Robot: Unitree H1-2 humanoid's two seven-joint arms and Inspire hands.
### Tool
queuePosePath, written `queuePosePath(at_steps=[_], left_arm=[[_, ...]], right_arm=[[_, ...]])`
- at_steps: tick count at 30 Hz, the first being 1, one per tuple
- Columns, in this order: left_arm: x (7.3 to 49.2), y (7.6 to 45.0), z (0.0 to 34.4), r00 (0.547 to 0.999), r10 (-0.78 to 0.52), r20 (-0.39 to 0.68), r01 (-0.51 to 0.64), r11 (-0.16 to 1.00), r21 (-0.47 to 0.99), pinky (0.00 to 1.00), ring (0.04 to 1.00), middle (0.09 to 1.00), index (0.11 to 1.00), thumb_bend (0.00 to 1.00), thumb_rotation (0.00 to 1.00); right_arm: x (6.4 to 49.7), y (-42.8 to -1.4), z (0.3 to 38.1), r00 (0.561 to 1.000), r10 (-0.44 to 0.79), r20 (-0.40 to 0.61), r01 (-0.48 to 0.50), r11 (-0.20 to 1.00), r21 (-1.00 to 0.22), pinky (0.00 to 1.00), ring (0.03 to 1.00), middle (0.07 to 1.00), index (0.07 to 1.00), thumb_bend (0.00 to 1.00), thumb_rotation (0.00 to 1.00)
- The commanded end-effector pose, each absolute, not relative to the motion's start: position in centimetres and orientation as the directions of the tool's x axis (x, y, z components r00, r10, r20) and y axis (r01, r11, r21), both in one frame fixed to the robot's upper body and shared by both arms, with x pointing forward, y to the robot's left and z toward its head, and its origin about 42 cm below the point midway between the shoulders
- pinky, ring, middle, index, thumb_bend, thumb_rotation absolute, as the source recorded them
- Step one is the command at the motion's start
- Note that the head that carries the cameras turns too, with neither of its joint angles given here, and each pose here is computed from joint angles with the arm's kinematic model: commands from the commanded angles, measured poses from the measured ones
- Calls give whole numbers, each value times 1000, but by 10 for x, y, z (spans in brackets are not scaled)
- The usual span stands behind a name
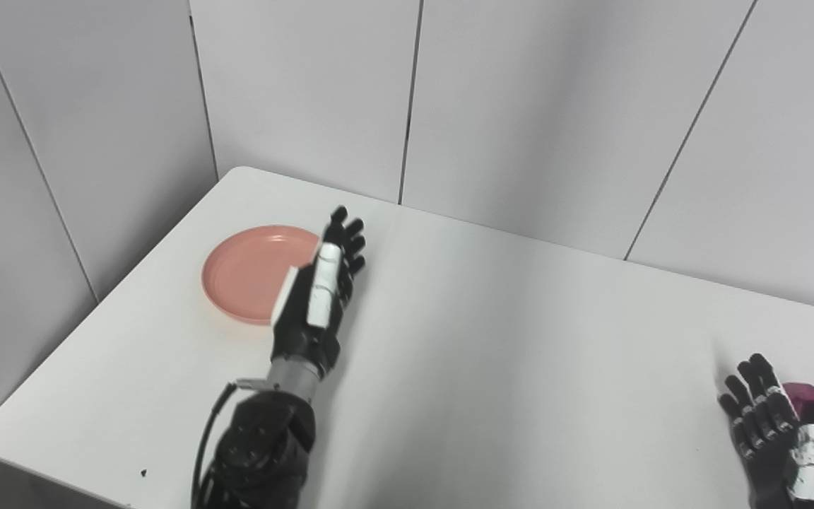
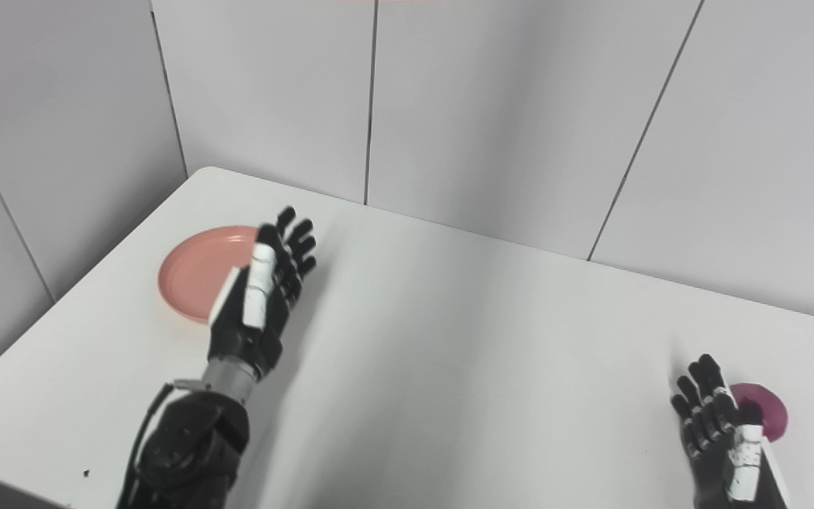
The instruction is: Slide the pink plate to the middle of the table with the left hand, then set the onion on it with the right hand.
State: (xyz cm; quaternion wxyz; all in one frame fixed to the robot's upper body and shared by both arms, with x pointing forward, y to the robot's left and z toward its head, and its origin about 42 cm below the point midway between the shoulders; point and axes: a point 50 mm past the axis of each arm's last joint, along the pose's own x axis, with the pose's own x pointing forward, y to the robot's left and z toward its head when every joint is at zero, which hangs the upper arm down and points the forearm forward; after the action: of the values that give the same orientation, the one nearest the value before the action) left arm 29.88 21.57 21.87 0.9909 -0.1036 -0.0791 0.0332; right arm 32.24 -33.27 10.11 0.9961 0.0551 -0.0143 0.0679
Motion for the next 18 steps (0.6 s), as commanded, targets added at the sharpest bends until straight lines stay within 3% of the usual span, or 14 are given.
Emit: queuePosePath(at_steps=[1,9,16,18], left_arm=[[309,220,253,965,40,257,13,979,-203,999,984,964,1000,860,962],[334,253,308,927,-5,375,41,995,-86,939,925,914,956,884,968],[372,311,325,920,83,382,-91,996,4,988,967,941,953,884,972],[381,329,326,920,95,379,-105,995,5,921,904,900,911,895,954]], right_arm=[[270,-328,35,986,89,-141,-62,981,181,1000,1000,1000,1000,831,1000],[271,-325,36,988,87,-131,-61,980,188,1000,1000,1000,1000,815,1000],[271,-323,35,988,88,-128,-63,980,191,1000,1000,1000,1000,803,1000],[271,-322,35,988,89,-128,-64,980,190,1000,1000,1000,1000,803,1000]])
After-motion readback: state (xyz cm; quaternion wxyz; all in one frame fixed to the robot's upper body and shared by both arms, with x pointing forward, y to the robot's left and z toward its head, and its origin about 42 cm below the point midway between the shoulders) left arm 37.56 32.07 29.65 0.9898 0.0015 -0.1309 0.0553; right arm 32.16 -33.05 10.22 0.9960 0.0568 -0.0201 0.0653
